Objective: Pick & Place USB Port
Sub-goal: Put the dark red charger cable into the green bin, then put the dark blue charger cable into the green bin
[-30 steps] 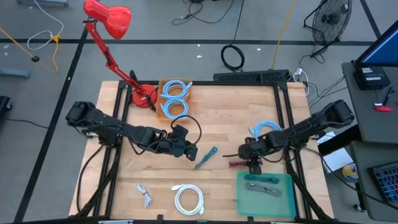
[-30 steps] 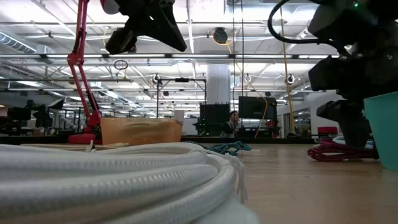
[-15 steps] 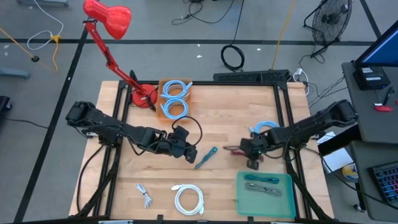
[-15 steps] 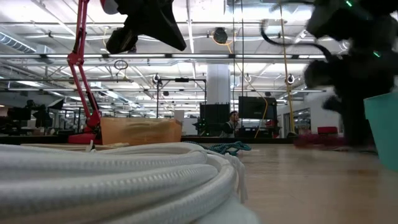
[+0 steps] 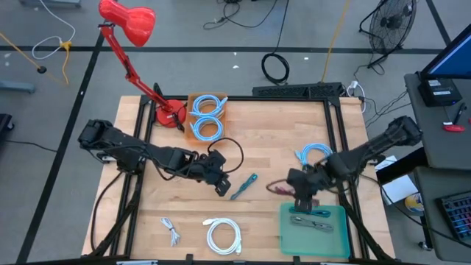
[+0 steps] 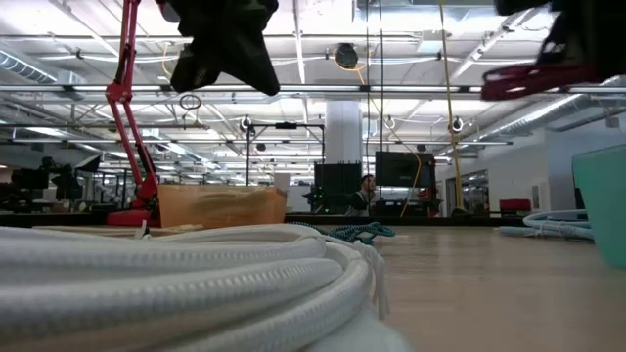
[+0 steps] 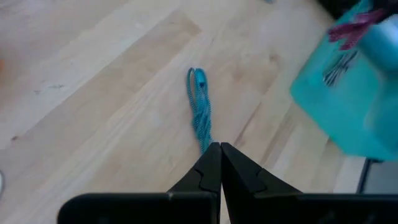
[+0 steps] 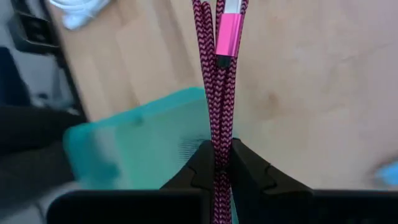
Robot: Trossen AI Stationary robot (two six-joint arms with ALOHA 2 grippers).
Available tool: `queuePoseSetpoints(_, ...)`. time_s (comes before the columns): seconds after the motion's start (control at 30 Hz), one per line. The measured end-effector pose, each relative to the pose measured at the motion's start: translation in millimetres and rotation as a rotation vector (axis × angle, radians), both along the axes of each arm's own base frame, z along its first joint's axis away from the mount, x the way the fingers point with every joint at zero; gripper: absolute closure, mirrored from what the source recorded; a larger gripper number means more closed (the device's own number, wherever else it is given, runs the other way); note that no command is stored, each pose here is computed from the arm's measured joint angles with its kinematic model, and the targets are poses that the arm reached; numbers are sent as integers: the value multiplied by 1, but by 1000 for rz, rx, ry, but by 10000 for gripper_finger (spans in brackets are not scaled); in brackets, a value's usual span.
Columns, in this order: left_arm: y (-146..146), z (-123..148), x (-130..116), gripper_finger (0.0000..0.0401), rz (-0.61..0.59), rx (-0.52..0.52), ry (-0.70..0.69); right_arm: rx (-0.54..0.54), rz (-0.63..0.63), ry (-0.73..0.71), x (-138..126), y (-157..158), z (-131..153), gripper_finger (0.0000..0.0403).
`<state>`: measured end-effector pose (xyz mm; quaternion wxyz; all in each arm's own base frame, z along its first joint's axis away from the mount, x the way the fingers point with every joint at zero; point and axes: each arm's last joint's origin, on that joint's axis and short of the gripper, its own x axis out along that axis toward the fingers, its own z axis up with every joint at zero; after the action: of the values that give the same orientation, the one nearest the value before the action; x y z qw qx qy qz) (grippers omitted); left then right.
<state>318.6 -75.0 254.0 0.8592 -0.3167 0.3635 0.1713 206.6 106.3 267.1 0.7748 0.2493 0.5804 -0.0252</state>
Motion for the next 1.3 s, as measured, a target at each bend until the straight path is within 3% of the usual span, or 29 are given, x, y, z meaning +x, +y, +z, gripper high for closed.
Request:
queuePoseSetpoints(0.17,0,-2,-2,391,-53,45,33,7,-74,51,-19,39,-22,385)
queuePoseSetpoints(0.43,1,-2,-2,391,-137,34,44,149,-117,62,-39,82,-61,386)
queuePoseSetpoints(0.53,3,-2,-1,391,-146,29,47,151,-98,83,-46,90,-69,386)
queuePoseSetpoints(0.7,4,-2,-1,391,-154,16,48,250,11,143,-53,105,-79,386)
queuePoseSetpoints(0.83,4,-2,-1,391,-160,8,50,217,23,191,-57,105,-91,381)
queuePoseSetpoints(1.17,4,-2,0,391,-151,0,43,242,1,125,-47,95,-87,250)
queuePoseSetpoints(1.3,4,-2,0,391,-145,5,39,271,-20,101,-42,89,-80,216)
